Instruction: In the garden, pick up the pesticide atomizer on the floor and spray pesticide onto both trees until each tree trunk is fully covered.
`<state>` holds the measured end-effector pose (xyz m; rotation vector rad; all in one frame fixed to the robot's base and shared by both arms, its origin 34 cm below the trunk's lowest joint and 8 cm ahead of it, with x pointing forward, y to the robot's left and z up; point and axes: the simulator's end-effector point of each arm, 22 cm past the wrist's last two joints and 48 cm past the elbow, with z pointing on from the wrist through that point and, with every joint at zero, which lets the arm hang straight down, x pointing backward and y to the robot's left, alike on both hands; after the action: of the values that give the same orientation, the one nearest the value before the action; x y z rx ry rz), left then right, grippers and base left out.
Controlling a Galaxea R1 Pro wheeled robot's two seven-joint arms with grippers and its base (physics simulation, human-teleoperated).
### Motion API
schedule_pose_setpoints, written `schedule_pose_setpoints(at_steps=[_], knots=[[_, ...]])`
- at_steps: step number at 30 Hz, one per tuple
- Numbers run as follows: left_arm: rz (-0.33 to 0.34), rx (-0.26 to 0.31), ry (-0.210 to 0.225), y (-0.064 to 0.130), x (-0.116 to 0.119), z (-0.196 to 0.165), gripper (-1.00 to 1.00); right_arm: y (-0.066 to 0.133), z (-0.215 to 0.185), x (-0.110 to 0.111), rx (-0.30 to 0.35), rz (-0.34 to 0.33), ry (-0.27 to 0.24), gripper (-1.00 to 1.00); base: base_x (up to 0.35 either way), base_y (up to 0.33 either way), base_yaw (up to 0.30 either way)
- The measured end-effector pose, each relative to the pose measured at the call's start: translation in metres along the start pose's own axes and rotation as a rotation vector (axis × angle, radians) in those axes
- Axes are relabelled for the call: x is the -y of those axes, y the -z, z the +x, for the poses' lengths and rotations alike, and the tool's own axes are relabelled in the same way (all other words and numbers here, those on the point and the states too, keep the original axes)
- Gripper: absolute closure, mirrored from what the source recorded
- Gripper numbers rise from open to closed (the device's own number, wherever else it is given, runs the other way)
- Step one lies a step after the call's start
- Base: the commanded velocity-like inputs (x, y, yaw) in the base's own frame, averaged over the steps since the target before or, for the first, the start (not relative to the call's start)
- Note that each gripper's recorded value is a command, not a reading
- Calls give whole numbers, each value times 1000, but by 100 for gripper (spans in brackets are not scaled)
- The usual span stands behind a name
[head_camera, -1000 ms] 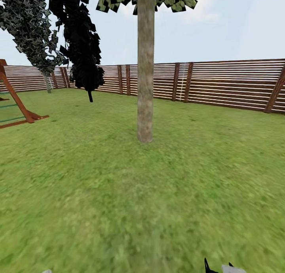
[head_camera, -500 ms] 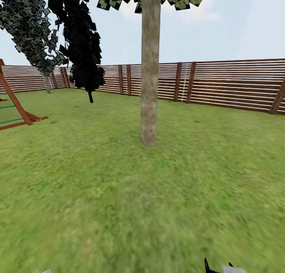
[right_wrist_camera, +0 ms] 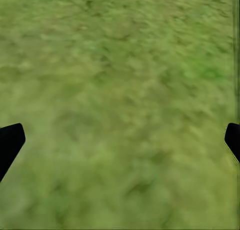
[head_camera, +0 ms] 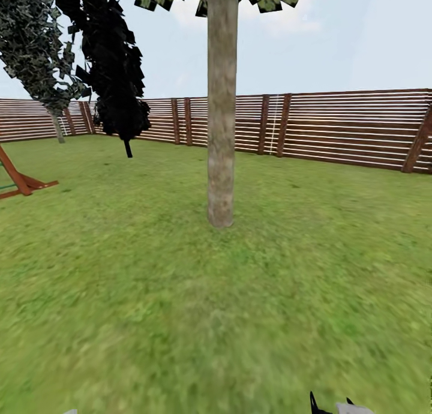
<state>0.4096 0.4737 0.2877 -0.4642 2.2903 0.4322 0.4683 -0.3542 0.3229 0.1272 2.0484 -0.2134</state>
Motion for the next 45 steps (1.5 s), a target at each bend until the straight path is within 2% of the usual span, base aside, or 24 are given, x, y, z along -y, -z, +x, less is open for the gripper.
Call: schedule_pose_setpoints(at_steps=[45], knots=[[0,0,0,0,0,0,100,0,0,-2,-1,-2,-1,-100,338,0,-10]])
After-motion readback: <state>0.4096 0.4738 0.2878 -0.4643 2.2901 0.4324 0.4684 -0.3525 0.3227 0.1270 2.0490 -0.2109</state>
